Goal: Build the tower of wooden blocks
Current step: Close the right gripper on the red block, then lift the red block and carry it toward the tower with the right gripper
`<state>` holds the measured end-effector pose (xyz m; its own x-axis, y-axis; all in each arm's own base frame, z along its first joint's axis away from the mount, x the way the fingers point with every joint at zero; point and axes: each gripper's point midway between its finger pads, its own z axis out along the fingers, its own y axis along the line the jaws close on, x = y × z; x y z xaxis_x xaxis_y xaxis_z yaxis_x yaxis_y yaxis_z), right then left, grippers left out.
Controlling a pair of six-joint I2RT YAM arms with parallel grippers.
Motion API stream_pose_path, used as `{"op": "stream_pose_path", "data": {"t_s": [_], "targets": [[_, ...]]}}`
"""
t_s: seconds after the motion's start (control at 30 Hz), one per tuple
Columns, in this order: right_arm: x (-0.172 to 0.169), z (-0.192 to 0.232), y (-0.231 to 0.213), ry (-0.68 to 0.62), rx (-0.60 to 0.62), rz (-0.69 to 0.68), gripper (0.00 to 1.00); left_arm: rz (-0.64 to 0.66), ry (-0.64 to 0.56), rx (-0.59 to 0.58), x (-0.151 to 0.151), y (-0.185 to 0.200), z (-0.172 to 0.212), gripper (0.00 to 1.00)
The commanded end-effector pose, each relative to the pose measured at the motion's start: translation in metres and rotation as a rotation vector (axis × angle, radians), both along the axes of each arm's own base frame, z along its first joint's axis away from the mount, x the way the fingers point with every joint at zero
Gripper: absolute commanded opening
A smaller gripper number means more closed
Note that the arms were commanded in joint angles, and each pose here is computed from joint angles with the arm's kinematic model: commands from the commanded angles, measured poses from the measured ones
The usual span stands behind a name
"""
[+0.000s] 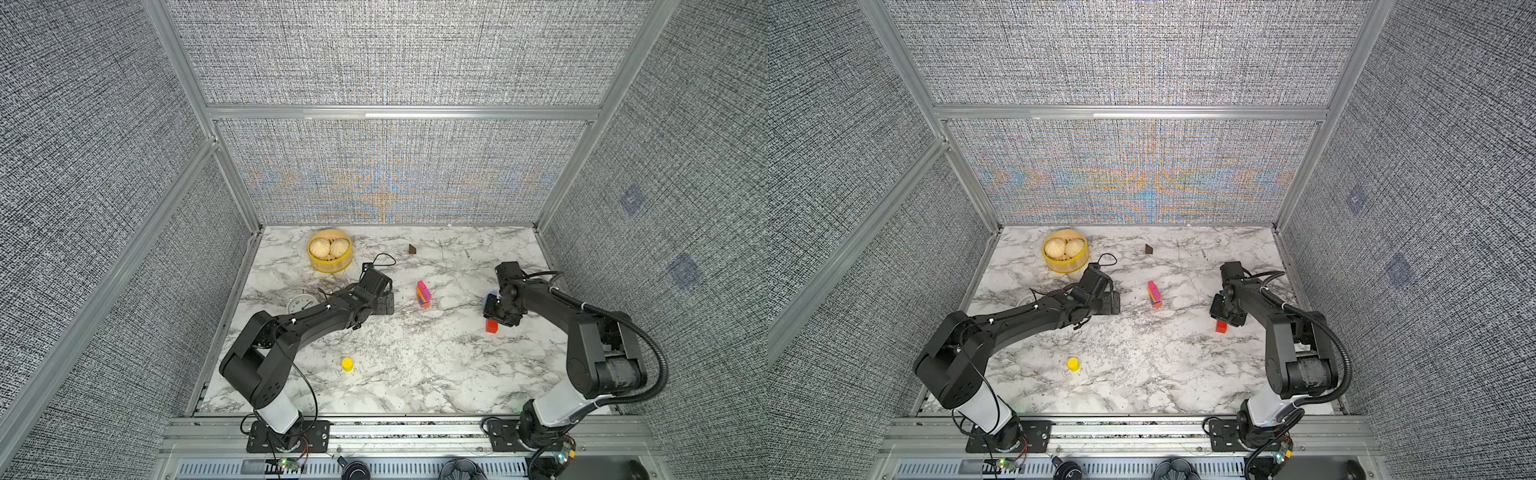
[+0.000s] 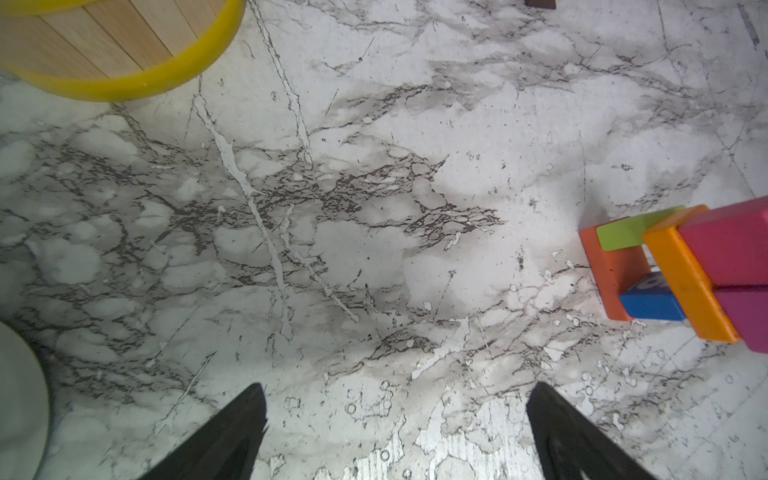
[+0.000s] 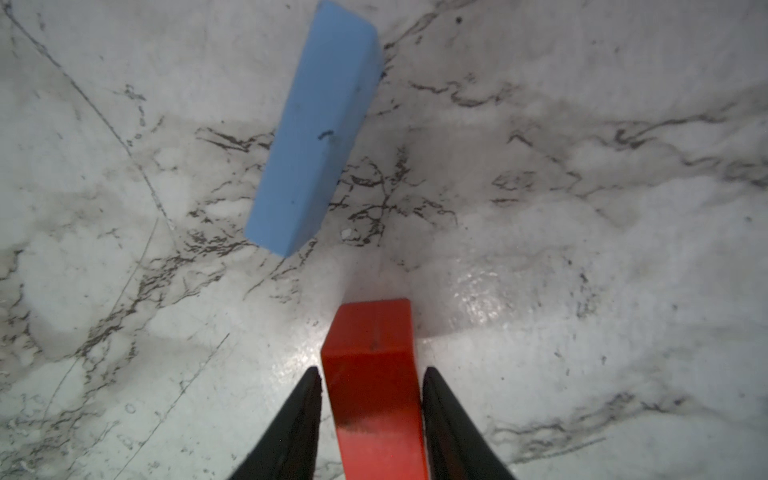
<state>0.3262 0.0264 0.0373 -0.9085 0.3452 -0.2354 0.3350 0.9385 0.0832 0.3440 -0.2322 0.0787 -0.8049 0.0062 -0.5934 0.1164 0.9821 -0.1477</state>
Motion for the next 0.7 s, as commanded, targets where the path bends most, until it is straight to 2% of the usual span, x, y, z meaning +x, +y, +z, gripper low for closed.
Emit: {"op": "stream_pose_path", "data": {"t_s": [0.0, 0.1, 0.17, 0.33, 0.57, 0.67], "targets": [[-0.007, 0.0, -0.001, 0.036, -0.036, 0.047, 0.43, -0.011, -0.008, -0.007, 0.001, -0.001, 0.003, 0.99], [-0.015, -0.003, 0.003, 0.073, -0.028, 0.111, 0.43, -0.01, -0.01, -0.011, 0.001, 0.0, 0.004, 0.99], [-0.008, 0.003, 0.007, 0.07, -0.018, 0.15, 0.43, -0.013, -0.008, -0.012, 0.001, 0.0, 0.004, 0.99], [-0.012, -0.004, 0.011, 0.102, -0.015, 0.188, 0.43, -0.012, -0.002, -0.015, 0.001, -0.001, 0.003, 0.99], [-0.011, 0.0, 0.016, 0.104, -0.042, 0.222, 0.37, -0.012, -0.006, -0.009, 0.0, 0.002, 0.006, 0.99], [-0.011, 0.002, 0.017, 0.106, -0.059, 0.235, 0.31, -0.012, -0.006, -0.009, 0.0, 0.002, 0.006, 0.99]]}}
